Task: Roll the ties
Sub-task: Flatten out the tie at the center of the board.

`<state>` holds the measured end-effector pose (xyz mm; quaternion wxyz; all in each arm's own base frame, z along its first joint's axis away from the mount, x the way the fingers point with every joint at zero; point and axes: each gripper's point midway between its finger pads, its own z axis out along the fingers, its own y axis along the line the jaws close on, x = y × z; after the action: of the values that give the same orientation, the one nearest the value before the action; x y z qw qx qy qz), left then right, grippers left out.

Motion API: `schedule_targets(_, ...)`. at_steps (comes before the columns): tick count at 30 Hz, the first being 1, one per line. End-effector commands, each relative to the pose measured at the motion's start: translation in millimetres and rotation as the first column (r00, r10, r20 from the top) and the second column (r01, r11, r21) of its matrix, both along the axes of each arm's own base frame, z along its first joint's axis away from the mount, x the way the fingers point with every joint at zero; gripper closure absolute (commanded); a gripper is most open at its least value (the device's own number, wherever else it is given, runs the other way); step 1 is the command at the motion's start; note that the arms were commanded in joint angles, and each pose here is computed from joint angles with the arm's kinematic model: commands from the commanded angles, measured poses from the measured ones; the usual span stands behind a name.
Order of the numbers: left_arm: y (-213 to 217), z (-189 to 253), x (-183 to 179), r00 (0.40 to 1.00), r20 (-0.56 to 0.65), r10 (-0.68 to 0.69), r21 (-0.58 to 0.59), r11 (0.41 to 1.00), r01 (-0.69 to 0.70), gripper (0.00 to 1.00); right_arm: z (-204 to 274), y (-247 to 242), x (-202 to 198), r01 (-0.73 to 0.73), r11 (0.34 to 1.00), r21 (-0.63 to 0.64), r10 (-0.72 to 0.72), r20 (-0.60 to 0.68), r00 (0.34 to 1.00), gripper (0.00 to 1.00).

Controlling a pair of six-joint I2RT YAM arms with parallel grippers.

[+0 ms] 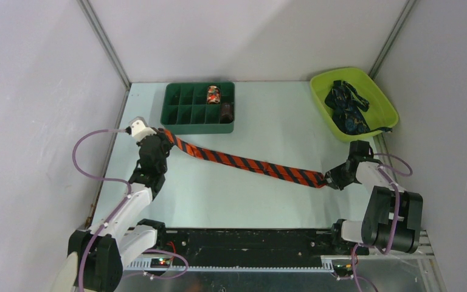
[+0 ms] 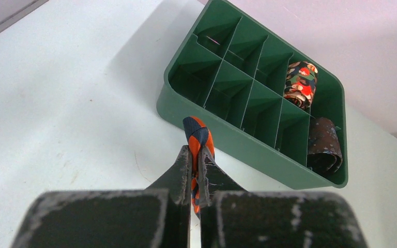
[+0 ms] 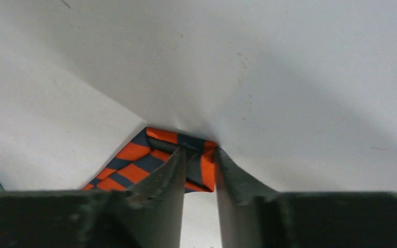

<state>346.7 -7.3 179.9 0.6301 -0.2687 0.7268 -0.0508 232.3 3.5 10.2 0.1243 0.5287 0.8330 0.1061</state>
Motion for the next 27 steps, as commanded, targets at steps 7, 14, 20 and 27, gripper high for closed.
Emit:
schedule_targets(7,10,9,1,0.999,0.026,0.047,0.001,0.999,-0.047,1.0,-27,-6,-18,-0.001,1.0,-0.025,-0.002,-0.094,0.996,1.0)
schedule_targets(14,9,7,0,0.999,0.022,0.043,0.005,0.999,-0.043,1.0,-1,-23,3,0.012,0.994,-0.11,-0.006,0.048,0.999,1.0)
schedule_targets(20,-11,5,6,0.997,0.02,-0.068,-0.021,0.997,0.069,1.0,37,-56,28,0.059,0.963,-0.262,-0.02,0.148,0.989,1.0)
schedule_targets(27,-36,-7,11,0.982,0.007,-0.19,-0.072,0.979,0.19,1.0,49,-86,26,0.141,0.932,-0.335,-0.104,0.125,0.987,1.0)
